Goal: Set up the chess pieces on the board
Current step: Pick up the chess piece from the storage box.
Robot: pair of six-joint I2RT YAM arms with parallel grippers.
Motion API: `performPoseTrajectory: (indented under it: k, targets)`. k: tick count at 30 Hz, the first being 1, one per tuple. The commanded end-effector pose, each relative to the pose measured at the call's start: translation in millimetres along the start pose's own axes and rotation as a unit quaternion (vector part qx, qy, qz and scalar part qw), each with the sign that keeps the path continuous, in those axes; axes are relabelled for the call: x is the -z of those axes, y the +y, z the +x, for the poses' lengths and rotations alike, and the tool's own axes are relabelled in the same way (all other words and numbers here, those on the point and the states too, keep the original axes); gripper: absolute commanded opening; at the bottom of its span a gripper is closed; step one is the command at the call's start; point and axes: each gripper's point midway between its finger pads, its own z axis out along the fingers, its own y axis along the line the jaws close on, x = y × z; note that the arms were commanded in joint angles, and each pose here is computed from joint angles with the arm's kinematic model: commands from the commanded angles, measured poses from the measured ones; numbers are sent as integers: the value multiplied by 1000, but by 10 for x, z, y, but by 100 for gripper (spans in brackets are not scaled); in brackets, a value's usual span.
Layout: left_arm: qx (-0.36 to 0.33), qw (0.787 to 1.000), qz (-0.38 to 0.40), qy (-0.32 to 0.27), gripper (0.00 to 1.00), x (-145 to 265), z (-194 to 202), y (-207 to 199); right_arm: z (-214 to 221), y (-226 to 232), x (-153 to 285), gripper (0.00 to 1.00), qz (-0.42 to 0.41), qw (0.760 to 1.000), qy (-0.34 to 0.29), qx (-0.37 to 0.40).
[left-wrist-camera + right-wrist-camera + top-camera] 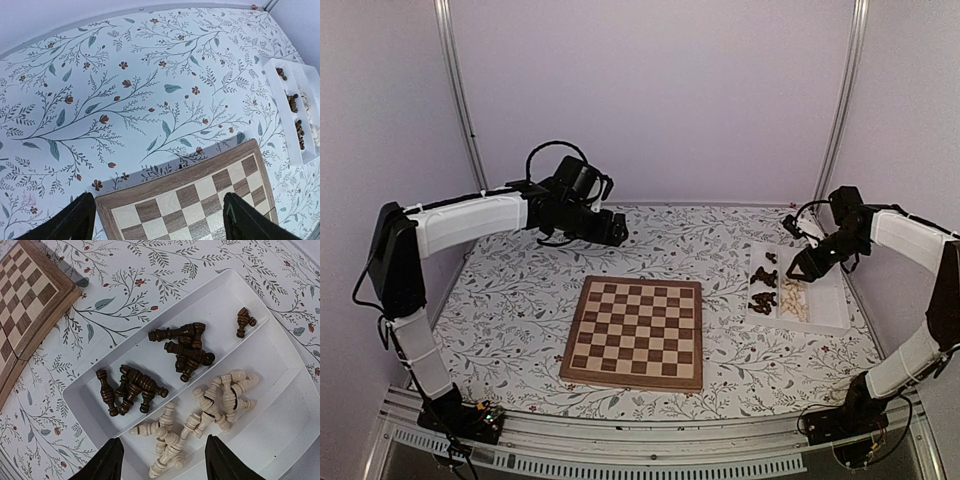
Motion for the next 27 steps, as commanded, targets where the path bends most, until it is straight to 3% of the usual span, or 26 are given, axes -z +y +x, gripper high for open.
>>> performPoseTrajectory:
  k: [1,8,15,27]
  targets:
    - [-33,999,22,2,89,-78,29,-207,-60,-212,98,60,24,999,-15,-15]
    - [-58,997,49,-14,80,-62,148,-432,-89,-717,48,60,33,998,-16,-57]
    - [-66,995,74,-12,79,-72,263,-612,-261,-1067,-170,59,34,997,-3,-68]
    - [-69,993,97,10,79,18,474,-871,-212,-1211,-616,41,-7,995,23,-102]
